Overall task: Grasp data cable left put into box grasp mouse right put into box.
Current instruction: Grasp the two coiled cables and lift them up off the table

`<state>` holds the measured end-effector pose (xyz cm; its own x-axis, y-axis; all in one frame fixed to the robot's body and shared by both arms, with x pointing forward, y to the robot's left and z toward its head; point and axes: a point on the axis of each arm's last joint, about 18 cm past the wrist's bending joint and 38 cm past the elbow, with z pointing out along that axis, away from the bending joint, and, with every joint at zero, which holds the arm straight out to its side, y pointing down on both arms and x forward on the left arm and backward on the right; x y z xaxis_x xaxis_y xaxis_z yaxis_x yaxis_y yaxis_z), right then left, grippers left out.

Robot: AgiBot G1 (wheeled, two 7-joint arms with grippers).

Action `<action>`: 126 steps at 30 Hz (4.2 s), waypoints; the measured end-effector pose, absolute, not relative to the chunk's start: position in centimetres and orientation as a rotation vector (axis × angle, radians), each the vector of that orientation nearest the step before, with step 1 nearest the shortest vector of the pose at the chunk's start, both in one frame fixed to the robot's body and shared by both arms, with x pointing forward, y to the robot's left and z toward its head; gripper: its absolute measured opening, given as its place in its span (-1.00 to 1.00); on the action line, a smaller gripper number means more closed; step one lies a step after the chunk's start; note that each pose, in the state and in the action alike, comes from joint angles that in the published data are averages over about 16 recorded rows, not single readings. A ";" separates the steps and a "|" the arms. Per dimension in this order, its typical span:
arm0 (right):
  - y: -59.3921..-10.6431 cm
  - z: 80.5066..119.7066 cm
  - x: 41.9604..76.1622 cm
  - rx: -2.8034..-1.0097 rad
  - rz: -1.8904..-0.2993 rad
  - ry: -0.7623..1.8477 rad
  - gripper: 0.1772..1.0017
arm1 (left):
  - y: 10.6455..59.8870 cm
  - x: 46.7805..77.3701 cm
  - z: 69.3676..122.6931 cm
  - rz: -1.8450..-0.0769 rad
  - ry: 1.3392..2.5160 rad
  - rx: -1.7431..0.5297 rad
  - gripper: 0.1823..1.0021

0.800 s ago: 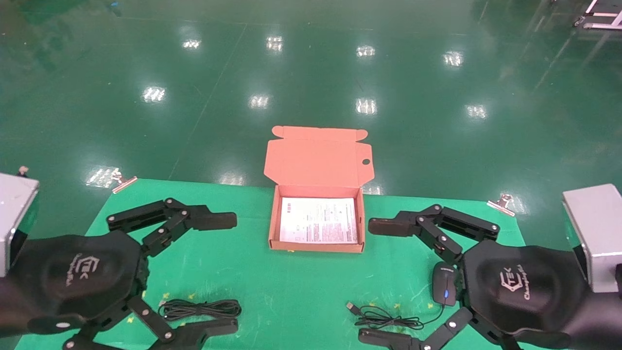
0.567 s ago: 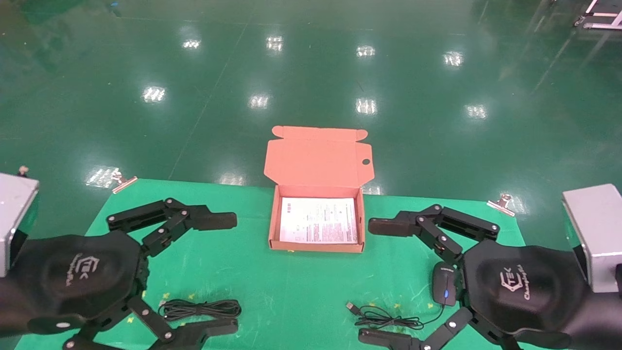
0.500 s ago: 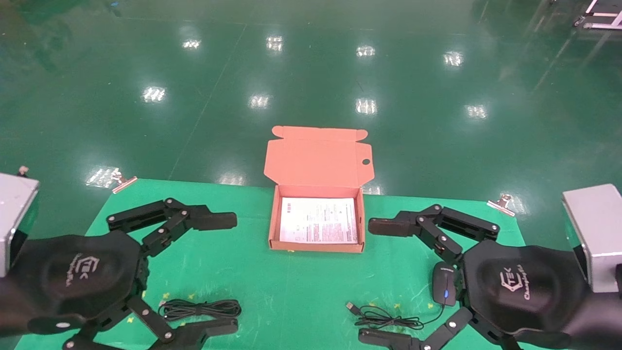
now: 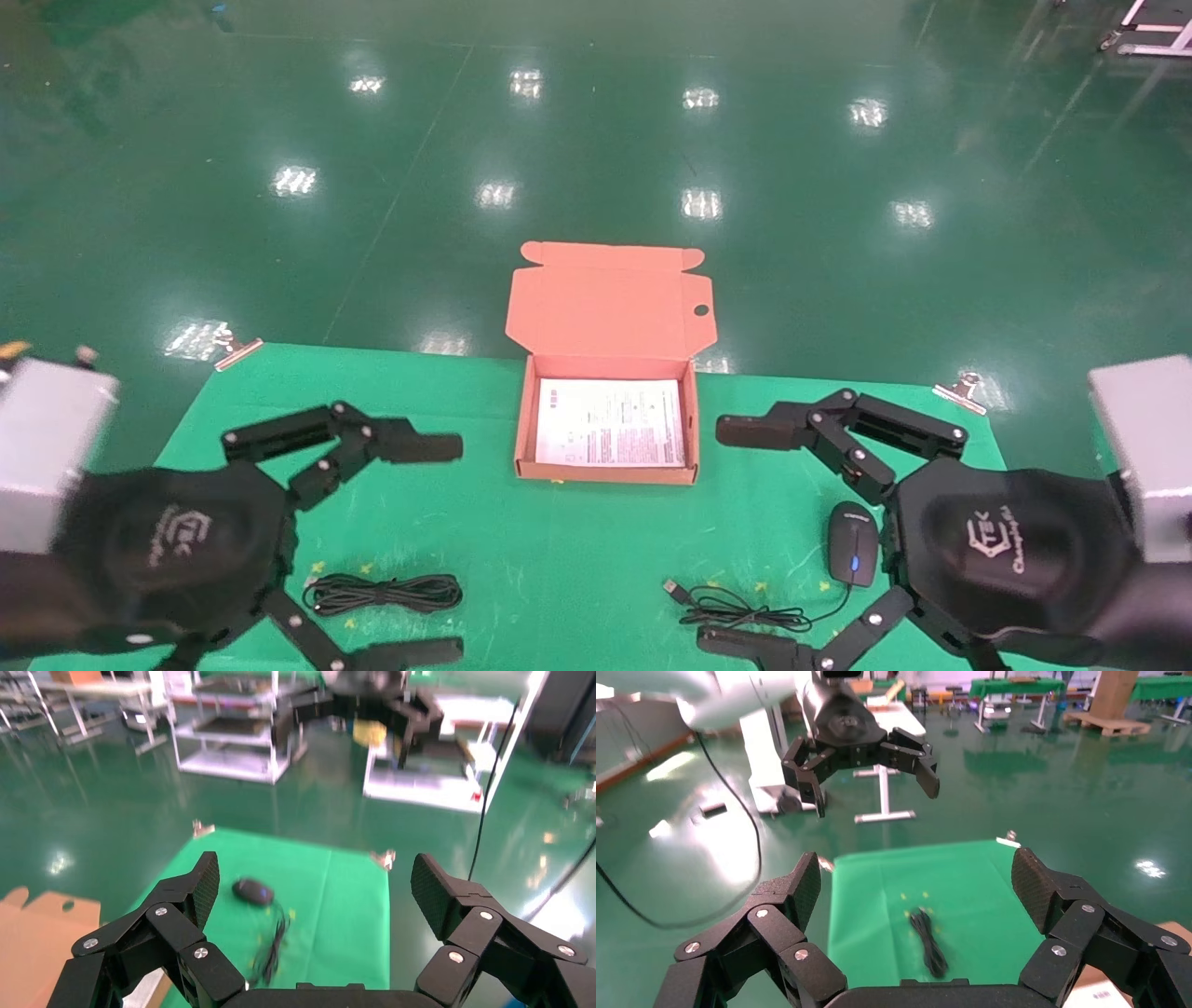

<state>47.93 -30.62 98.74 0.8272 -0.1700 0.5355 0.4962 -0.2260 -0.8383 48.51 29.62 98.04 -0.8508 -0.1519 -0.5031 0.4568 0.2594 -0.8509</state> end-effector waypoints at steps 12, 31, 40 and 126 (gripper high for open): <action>-31.5 96.0 51.7 -2.155 -0.903 -0.499 1.00 | 28.8 53.0 95.1 -1.050 2.307 0.320 1.00; -32.7 90.1 59.4 -2.627 -1.116 -0.664 1.00 | 27.3 61.7 89.9 -0.322 2.405 0.296 1.00; -32.3 86.4 61.7 -2.647 -1.140 -0.538 1.00 | 28.0 64.5 86.8 -0.292 2.444 0.127 1.00; -32.7 85.8 69.4 -2.561 -1.281 -0.305 -0.89 | 29.6 71.2 86.4 -0.283 2.376 0.021 -0.80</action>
